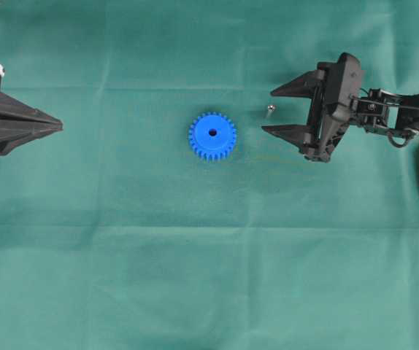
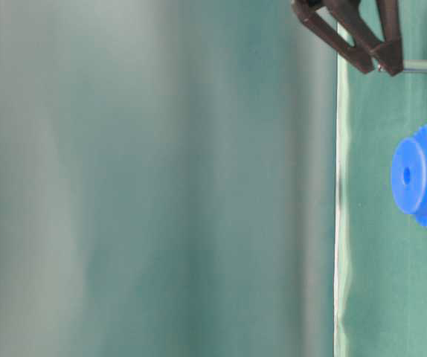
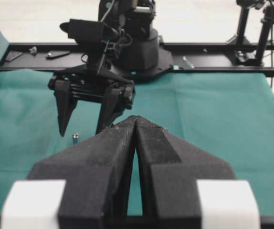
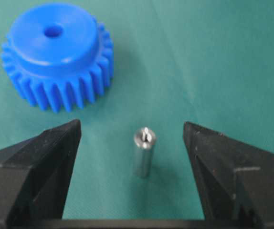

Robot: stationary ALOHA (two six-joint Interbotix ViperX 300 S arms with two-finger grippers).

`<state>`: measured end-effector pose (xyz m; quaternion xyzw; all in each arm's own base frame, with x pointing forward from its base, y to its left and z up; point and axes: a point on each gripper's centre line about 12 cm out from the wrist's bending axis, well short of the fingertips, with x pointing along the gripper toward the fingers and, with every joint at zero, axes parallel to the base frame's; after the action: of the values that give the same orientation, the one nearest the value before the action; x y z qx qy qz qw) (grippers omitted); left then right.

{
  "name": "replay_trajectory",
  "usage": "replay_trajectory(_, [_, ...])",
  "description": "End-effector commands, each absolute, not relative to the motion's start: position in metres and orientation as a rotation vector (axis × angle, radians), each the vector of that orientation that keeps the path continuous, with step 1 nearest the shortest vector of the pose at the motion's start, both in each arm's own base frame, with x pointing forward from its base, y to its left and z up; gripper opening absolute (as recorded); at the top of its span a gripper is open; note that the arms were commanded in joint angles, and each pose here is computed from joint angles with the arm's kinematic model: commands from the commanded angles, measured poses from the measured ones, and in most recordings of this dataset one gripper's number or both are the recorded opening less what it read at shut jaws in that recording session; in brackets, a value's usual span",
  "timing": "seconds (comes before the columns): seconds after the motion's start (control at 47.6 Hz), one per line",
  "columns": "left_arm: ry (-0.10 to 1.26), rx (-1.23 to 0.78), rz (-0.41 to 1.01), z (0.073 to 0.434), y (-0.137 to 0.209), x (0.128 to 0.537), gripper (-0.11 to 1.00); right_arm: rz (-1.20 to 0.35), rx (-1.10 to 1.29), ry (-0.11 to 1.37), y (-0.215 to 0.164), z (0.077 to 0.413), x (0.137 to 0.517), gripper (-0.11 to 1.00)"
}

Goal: Insert the shaft placed at a random location into the center hole of the medium gear at another random location.
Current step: 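Move the right gripper over the silver shaft and lower it, then close the right gripper on the silver shaft and lift it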

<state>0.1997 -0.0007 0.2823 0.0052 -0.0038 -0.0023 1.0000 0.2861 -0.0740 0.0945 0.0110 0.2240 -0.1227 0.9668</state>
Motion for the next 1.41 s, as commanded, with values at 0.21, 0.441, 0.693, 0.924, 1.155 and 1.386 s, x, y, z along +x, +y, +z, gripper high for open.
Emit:
replay_trajectory(0.21, [-0.012, 0.010, -0.005, 0.285, -0.001, 0.202, 0.00, -0.258, 0.009, 0.432, -0.078, 0.097, 0.291, 0.83])
replay_trajectory(0.441, [-0.014, 0.012, -0.005, 0.286, -0.001, 0.202, 0.00, -0.260, 0.009, 0.415, -0.078, 0.098, 0.292, 0.55])
replay_trajectory(0.693, [-0.012, 0.009, -0.005, 0.285, -0.001, 0.202, 0.00, -0.255, 0.002, 0.402, -0.078, 0.100, 0.292, 0.13])
replay_trajectory(0.924, [-0.012, 0.010, -0.005, 0.285, -0.001, 0.202, 0.00, -0.251, 0.001, 0.400, -0.077, 0.100, 0.292, 0.13])
replay_trajectory(1.155, [-0.012, 0.009, -0.005, 0.285, -0.001, 0.202, 0.00, -0.254, 0.000, 0.369, -0.077, 0.111, 0.294, 0.13])
replay_trajectory(1.386, [-0.014, 0.010, -0.005, 0.286, -0.001, 0.202, 0.00, -0.250, -0.009, 0.321, -0.076, 0.144, 0.291, 0.13])
